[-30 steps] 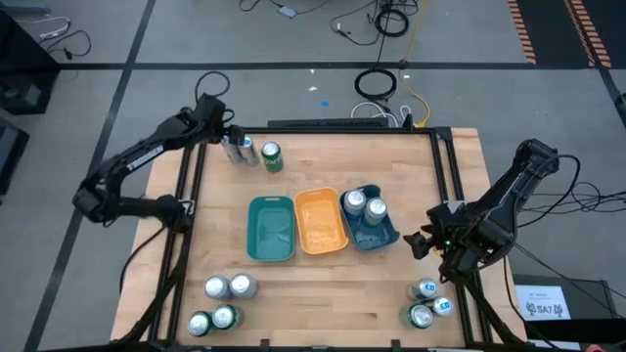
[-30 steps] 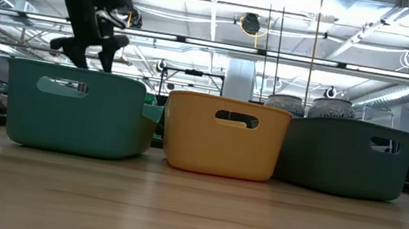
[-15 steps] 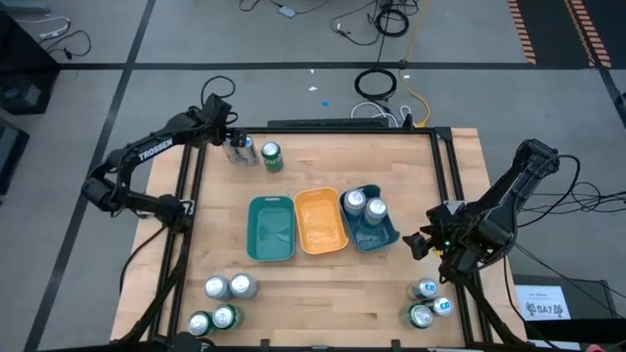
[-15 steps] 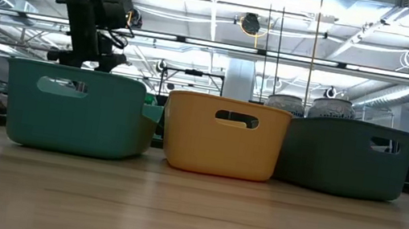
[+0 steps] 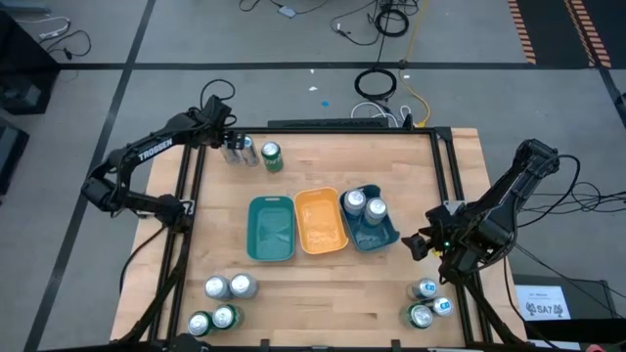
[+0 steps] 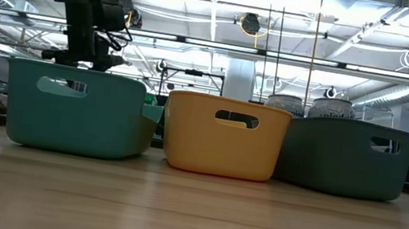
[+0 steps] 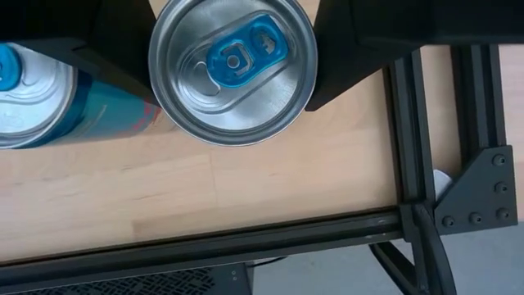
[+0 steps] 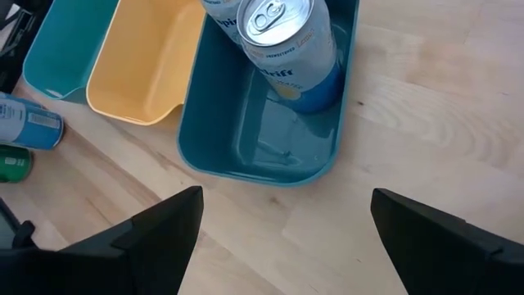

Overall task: Sort soda cans
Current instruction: Put the white and blue soda can into the light blue bin

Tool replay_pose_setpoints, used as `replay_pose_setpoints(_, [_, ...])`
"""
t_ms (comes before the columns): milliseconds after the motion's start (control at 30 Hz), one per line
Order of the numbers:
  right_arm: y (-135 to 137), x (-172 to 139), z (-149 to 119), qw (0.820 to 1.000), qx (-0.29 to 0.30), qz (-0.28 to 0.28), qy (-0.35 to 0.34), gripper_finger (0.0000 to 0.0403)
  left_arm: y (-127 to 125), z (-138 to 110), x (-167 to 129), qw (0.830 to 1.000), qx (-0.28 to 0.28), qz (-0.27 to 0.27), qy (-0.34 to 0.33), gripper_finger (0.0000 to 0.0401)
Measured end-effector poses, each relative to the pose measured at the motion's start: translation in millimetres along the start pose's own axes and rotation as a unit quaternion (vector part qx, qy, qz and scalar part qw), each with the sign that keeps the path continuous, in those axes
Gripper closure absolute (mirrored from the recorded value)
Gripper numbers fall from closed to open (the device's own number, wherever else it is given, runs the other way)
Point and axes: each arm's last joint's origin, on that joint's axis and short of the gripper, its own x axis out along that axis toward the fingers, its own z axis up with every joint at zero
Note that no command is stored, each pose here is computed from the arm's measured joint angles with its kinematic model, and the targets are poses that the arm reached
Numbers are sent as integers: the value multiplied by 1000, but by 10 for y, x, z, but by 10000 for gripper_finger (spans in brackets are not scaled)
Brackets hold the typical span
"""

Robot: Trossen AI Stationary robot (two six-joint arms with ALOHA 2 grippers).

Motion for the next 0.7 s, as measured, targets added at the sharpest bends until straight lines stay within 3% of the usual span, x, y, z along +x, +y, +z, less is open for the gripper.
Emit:
replay_pose_setpoints(333, [18, 0, -9, 1000, 2, 8, 4, 57, 16, -52, -123, 1000, -21, -12, 6, 154])
replay_pose_setpoints(700, [23, 0, -11, 1000, -13, 10, 5, 57, 125, 6, -966, 993, -37, -62, -89, 154])
